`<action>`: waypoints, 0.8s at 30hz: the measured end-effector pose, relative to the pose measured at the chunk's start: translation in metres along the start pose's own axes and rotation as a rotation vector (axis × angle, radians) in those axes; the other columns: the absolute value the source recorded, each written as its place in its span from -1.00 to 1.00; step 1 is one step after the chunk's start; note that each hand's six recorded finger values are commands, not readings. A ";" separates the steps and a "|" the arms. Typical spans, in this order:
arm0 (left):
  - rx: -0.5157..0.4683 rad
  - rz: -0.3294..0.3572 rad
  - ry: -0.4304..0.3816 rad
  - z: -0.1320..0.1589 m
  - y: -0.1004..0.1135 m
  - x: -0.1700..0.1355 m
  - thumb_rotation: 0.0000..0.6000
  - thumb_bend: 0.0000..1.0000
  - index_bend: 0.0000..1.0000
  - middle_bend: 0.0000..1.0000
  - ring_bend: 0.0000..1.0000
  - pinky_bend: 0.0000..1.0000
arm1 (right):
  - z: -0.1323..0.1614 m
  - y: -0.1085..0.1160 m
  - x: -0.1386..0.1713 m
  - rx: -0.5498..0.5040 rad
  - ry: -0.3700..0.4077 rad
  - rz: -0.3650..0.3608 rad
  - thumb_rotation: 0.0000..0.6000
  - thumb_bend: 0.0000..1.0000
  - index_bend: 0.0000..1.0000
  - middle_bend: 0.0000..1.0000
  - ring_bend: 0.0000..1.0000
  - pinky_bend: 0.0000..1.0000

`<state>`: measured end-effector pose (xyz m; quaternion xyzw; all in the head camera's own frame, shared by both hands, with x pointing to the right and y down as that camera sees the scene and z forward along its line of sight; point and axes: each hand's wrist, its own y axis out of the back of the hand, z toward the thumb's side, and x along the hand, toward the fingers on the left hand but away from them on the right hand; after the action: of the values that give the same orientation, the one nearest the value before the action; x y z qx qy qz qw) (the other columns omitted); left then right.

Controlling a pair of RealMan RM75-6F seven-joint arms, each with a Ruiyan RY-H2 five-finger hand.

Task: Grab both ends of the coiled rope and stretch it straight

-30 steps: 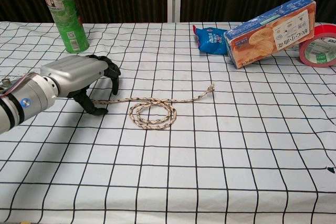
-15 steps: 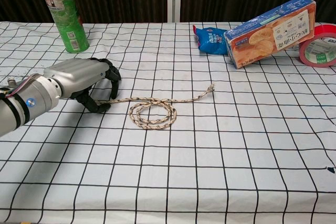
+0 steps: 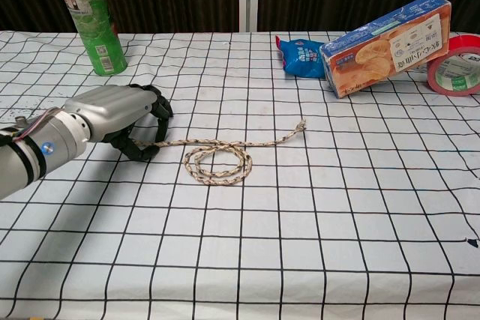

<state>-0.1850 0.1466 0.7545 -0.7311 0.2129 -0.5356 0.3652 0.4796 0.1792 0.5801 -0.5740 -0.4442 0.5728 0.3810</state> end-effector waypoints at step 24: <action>-0.033 0.028 0.009 -0.007 0.006 -0.005 1.00 -0.12 0.20 -0.53 -1.00 -0.88 | 0.086 -0.034 -0.020 0.034 0.264 0.155 1.00 -0.46 -0.72 -1.00 -1.00 -1.00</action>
<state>-0.1933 0.1441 0.7477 -0.7315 0.2333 -0.5301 0.3597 0.3920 0.1649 0.6144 -0.6704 -0.3349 0.5274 0.4003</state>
